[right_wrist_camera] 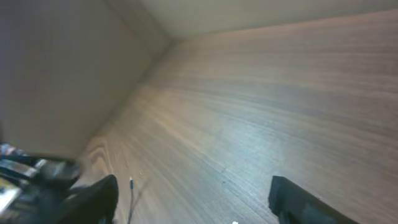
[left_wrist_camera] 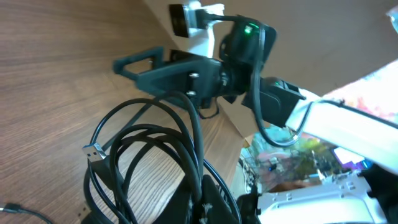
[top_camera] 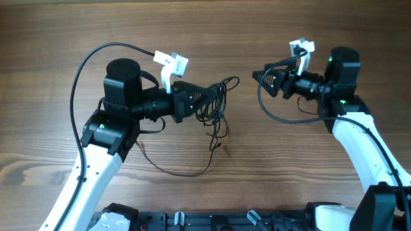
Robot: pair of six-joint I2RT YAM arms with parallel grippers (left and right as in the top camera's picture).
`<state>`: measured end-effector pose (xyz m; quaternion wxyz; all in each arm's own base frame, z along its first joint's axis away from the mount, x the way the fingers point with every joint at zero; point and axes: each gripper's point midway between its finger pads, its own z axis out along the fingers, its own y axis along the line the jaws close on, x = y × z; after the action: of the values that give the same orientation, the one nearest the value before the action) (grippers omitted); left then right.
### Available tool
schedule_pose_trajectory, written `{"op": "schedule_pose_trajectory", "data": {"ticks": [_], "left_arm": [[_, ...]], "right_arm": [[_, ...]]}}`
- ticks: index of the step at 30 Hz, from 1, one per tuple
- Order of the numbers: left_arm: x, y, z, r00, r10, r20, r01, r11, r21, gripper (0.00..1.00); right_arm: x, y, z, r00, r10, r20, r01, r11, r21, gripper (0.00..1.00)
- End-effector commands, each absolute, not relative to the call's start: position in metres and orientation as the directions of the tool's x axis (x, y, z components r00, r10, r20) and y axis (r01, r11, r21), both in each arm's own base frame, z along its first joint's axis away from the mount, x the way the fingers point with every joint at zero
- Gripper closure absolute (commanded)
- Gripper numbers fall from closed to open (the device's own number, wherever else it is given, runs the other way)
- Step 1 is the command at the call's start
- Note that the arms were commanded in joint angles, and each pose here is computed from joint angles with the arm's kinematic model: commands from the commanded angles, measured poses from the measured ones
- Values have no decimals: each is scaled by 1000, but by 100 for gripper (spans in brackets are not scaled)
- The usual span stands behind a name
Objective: Untangle cables
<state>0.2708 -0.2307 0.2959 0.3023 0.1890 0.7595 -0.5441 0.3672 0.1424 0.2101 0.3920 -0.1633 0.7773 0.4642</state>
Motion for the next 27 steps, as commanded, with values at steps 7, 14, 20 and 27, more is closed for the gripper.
{"op": "schedule_pose_trajectory", "data": {"ticks": [7, 14, 20, 27], "left_arm": [[280, -227, 298, -781, -113, -614, 538, 379, -753, 96], [266, -242, 299, -788, -70, -611, 556, 345, -756, 96], [248, -260, 306, -768, -11, -640, 613, 275, -740, 96], [219, -266, 306, -736, 102, -670, 677, 154, -720, 96]], "right_arm": [[313, 189, 235, -593, -16, -805, -793, 182, 581, 23], [318, 210, 236, -512, -41, -858, -843, 216, 492, 16], [297, 236, 237, -372, -103, -922, -926, 110, 361, 12], [308, 224, 239, -344, -89, -935, -932, 155, 328, 55]]}}
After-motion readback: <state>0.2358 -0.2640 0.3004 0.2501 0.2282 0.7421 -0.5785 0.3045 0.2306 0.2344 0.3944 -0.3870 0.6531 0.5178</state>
